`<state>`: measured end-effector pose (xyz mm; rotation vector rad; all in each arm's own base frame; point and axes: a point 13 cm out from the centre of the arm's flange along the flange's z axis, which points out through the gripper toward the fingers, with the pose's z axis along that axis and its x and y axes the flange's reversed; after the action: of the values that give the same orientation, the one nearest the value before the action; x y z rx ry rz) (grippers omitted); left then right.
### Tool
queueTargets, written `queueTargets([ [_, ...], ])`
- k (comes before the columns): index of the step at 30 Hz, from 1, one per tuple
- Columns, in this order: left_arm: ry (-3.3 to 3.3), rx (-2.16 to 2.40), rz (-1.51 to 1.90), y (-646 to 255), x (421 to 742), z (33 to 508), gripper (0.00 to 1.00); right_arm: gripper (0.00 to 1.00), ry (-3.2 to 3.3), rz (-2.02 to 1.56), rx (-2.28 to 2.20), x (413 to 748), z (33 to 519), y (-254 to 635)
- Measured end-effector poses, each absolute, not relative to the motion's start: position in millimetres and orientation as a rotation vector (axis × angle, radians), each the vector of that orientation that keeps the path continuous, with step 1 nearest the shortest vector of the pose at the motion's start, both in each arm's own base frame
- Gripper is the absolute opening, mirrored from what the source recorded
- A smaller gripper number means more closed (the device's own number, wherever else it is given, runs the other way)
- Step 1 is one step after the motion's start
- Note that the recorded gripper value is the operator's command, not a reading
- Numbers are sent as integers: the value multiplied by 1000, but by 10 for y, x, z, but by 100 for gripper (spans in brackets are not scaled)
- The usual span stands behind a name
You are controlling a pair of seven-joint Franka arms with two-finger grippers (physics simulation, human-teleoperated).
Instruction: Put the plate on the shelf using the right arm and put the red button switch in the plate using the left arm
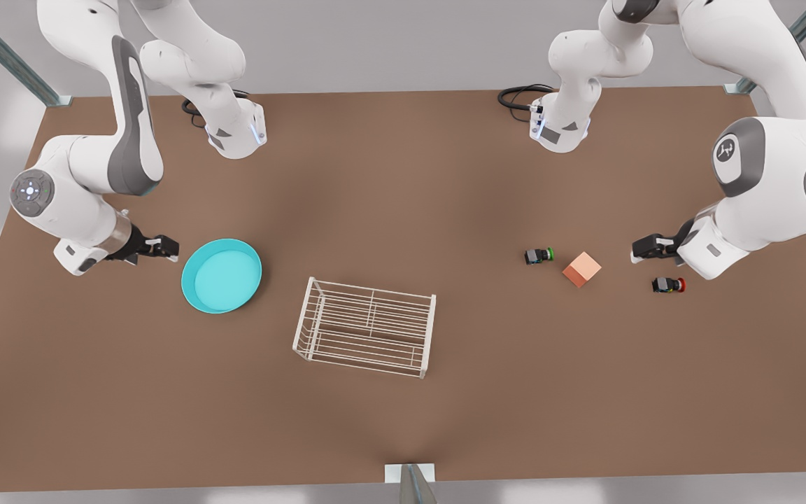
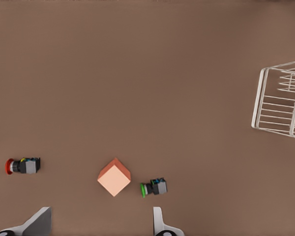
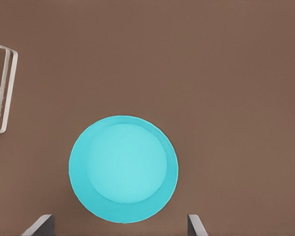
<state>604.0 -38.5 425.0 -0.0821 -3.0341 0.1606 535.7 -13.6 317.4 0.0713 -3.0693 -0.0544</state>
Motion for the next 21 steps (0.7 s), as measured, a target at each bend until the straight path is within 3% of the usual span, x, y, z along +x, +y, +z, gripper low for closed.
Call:
queueTargets([
  [6,-3018,-104,179,-496,5978,4222,100,100,-3022,-105,65,5382,2847,-241],
  [11,-3002,-41,116,-196,5889,4256,100,100,-2969,-161,-216,5325,2351,-1465],
  [21,-2886,14,94,-216,5535,4181,100,94,-2864,-289,-117,5345,1489,-1156],
])
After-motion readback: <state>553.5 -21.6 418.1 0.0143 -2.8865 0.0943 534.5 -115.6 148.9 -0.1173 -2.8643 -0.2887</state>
